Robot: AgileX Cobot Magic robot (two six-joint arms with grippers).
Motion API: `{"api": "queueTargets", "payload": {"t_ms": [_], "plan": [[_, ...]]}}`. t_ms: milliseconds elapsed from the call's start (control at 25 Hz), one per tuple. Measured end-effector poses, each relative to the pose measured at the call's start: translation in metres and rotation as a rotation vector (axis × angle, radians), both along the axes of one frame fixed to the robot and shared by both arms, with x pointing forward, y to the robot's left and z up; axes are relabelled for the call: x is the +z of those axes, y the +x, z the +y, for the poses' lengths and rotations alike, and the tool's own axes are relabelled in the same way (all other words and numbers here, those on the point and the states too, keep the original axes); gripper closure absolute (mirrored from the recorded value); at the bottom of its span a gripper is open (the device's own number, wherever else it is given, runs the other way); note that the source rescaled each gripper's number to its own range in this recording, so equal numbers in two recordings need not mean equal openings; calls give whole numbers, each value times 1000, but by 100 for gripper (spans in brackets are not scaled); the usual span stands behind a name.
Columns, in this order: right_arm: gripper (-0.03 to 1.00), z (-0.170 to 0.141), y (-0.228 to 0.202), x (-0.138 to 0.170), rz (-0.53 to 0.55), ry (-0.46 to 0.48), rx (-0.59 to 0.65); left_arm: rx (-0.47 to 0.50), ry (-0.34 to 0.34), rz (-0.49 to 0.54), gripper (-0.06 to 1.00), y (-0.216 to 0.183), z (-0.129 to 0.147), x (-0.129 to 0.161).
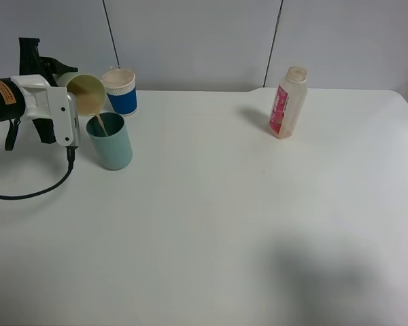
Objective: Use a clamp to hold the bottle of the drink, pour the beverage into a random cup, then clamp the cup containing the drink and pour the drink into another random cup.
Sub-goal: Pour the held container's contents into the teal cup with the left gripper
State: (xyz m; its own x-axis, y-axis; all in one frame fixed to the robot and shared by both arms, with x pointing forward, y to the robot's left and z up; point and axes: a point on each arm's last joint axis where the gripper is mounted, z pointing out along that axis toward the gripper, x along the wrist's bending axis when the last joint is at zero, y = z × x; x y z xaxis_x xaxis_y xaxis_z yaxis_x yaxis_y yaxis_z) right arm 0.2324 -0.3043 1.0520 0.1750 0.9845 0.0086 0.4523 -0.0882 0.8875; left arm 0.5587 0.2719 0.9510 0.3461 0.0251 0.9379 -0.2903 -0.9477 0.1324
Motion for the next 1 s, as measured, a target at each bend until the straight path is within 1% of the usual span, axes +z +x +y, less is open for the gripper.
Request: {"api": "queueTargets", "payload": {"t_ms": [120,240,800,1000], "plan": [[-3,0,0,0,0,0,0,-4,10,-4,93,0,0,0],[-3,0,0,0,0,0,0,-14,37,-14,93,0,0,0],[-3,0,0,0,0,0,0,-21,31,-35,93,1,-1,2],[-3,0,0,0,0,0,0,-25,43,-41,93,1,-1,2]]}}
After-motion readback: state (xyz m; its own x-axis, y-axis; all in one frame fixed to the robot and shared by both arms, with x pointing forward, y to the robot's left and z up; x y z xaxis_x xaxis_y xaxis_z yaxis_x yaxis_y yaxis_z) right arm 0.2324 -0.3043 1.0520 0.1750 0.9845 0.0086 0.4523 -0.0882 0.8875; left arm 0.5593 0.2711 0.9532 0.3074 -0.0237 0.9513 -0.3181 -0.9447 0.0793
